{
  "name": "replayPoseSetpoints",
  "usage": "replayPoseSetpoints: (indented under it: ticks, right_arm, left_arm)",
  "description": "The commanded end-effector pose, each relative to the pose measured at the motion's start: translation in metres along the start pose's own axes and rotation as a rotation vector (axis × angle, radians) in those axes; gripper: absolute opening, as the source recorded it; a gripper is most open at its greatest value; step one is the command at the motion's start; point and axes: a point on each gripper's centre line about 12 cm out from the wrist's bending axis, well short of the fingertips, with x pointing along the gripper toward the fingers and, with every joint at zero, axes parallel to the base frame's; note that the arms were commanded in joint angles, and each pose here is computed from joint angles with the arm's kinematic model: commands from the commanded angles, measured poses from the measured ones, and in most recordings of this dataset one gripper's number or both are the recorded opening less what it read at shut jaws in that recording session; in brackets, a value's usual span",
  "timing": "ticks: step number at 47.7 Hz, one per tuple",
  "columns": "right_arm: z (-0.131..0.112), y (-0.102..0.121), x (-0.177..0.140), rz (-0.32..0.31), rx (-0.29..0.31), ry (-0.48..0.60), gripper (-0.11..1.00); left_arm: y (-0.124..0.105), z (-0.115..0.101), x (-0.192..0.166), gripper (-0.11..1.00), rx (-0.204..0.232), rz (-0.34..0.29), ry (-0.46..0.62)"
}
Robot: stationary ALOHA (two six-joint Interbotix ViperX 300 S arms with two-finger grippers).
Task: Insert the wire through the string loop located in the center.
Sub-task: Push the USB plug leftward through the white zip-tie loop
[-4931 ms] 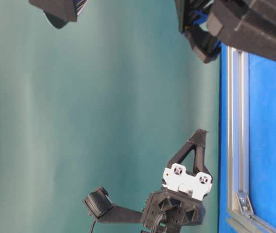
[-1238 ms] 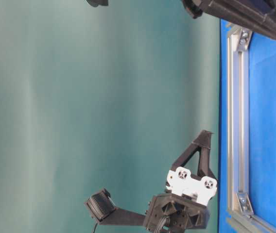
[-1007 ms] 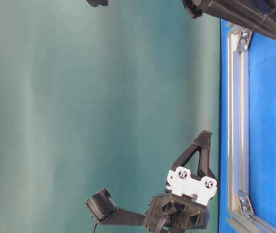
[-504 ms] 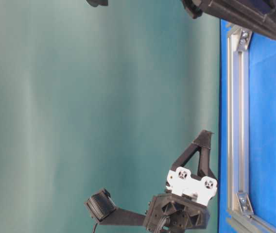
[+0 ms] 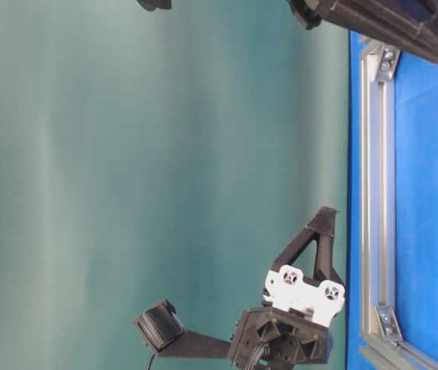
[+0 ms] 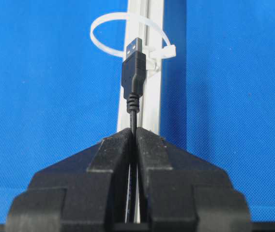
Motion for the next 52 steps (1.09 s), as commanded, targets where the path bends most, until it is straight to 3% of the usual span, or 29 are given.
replayPoseSetpoints:
  ticks: [1, 28, 52]
  right_arm:
    - [0.009, 0.001, 0.000, 0.003, 0.005, -0.034, -0.01]
    - [0.009, 0.001, 0.001, 0.002, 0.006, -0.031, -0.01]
    - [0.022, 0.009, 0.023, 0.015, 0.001, -0.035, -0.01]
  left_arm:
    - [-0.003, 0.016, -0.002, 0.00, 0.000, -0.009, -0.047]
    - [-0.002, 0.015, -0.003, 0.00, 0.001, -0.008, -0.044]
    - [-0.002, 0.015, -0.004, 0.00, 0.002, -0.008, -0.044]
